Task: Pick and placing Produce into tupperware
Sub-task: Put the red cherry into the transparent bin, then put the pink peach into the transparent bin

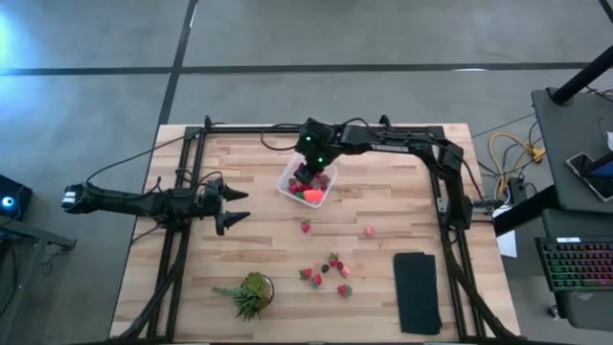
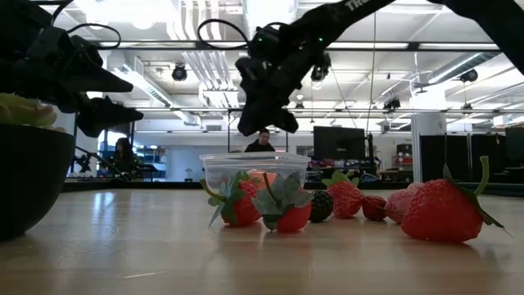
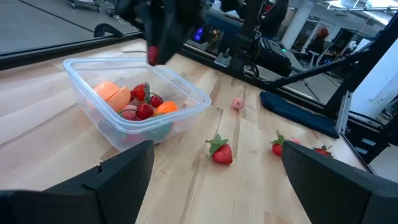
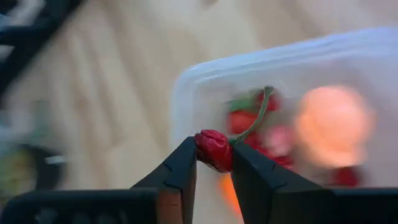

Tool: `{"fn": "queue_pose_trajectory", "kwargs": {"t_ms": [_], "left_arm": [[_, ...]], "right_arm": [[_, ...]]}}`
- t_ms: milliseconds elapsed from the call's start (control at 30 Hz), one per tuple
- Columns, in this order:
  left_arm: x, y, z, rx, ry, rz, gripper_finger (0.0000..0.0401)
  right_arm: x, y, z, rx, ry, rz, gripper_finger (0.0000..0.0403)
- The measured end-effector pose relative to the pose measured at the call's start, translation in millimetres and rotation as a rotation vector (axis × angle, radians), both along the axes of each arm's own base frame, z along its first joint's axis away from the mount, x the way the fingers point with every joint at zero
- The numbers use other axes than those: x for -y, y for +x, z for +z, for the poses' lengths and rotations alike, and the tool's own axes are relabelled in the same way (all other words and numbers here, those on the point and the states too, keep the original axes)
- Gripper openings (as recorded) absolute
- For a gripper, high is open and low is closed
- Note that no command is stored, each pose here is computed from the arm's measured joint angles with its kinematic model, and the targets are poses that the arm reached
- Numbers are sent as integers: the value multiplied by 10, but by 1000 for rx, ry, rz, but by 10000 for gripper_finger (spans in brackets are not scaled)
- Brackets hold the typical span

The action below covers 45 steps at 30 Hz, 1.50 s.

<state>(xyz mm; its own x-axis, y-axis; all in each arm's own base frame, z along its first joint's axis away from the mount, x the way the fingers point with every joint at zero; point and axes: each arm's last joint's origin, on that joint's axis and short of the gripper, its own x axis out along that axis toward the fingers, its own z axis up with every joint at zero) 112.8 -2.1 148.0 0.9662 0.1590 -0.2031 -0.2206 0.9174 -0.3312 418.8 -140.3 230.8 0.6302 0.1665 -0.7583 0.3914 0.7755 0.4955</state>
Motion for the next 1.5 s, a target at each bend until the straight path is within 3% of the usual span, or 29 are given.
{"fn": "queue_pose_trajectory", "kwargs": {"t_ms": [233, 467, 667, 967, 1167, 1300, 1500], "left_arm": [[0, 0, 0, 0, 0, 0, 338], [0, 0, 0, 0, 0, 0, 338], [0, 0, -1, -1, 0, 0, 338], [0, 0, 0, 0, 0, 0, 338], [0, 0, 0, 0, 0, 0, 338], [0, 0, 0, 0, 0, 0, 338], [0, 0, 0, 0, 0, 0, 338]], "right_arm": [[105, 34, 208, -167, -253, 5, 137], [122, 18, 500, -180, -303, 6, 180], [103, -69, 808, -166, -364, 2, 186], [63, -238, 1061, -147, -371, -19, 183], [-20, -545, 1079, -378, -284, -25, 182], [-111, -691, 957, -569, -217, 27, 182], [-474, -790, 796, -606, -191, 252, 180]]}}
